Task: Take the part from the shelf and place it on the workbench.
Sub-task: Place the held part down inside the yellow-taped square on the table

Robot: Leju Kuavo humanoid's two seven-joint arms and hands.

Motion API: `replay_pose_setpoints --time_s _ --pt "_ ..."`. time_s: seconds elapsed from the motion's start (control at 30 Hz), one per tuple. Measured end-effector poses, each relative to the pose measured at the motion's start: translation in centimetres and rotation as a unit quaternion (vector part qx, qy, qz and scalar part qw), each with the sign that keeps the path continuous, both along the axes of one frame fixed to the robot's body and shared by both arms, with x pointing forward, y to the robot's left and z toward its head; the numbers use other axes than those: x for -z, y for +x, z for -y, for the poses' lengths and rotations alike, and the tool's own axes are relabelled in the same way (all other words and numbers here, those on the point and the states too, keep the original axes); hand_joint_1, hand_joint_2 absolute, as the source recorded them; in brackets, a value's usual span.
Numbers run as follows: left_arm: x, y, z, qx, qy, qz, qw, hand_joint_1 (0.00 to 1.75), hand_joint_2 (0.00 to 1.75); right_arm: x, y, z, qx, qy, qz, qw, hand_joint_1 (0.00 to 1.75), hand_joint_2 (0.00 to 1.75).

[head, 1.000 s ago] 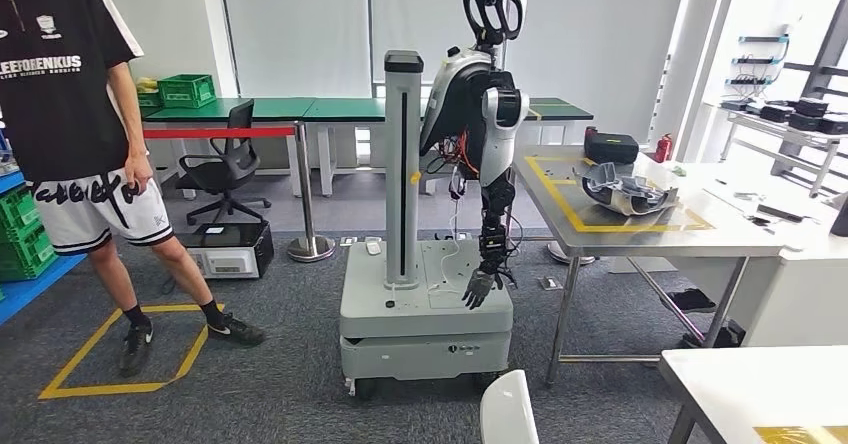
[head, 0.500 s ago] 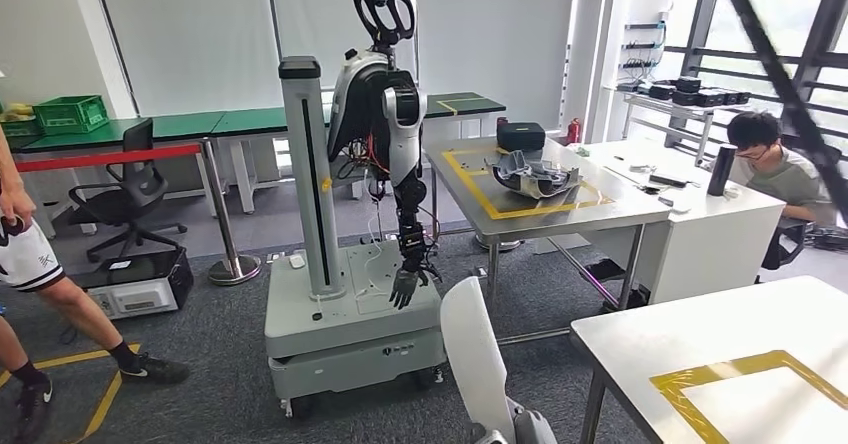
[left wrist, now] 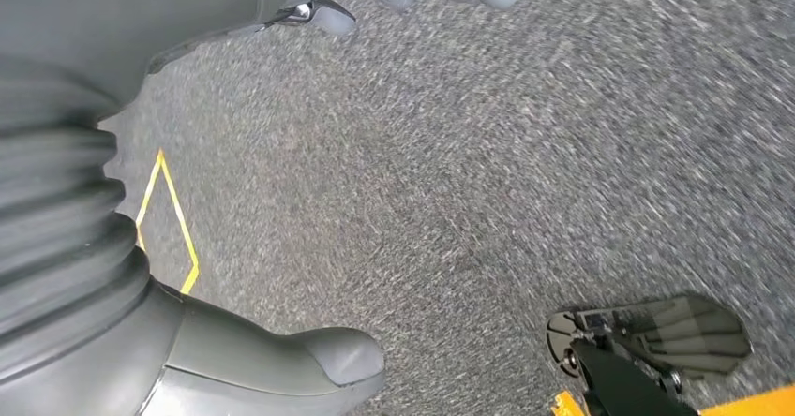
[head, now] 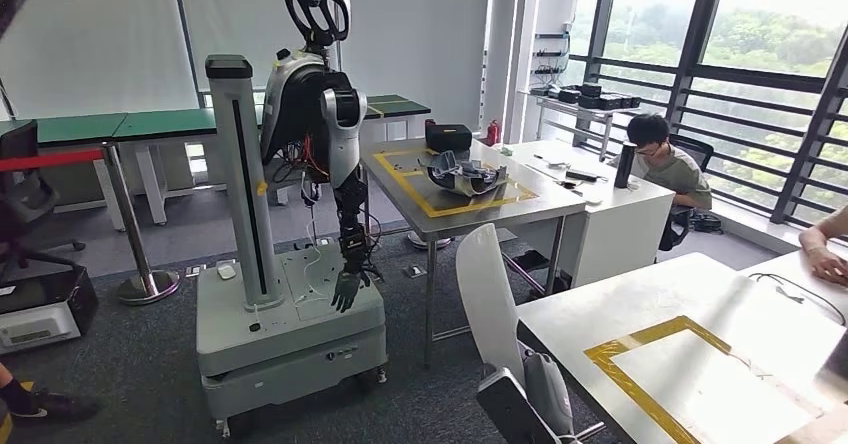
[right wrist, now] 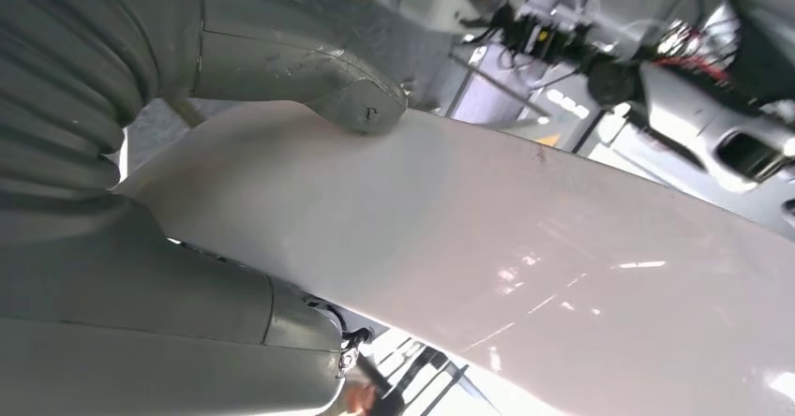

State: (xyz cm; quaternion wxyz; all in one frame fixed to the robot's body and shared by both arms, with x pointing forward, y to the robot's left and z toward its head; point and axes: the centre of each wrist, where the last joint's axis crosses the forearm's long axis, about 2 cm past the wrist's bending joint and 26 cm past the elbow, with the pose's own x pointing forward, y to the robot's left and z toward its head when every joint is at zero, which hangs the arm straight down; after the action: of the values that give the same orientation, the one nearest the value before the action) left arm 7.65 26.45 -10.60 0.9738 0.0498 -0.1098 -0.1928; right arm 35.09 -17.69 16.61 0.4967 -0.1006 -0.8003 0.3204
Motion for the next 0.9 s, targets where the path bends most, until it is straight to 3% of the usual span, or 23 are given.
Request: replay_pose_setpoints --time_s 0.2,0.9 --pt "0.1 -0.6 -0.2 -0.02 0.0 -0.002 1.0 0.0 1.75 -0.5 0.9 0.9 0.015 0.004 0.015 1.0 1.75 1.75" --pt "0.2 -0.7 -0.8 -0.031 0.004 -0.003 1.0 0.0 1.75 1.7 1.3 2.7 0.017 0.006 -0.002 1.0 1.75 1.75"
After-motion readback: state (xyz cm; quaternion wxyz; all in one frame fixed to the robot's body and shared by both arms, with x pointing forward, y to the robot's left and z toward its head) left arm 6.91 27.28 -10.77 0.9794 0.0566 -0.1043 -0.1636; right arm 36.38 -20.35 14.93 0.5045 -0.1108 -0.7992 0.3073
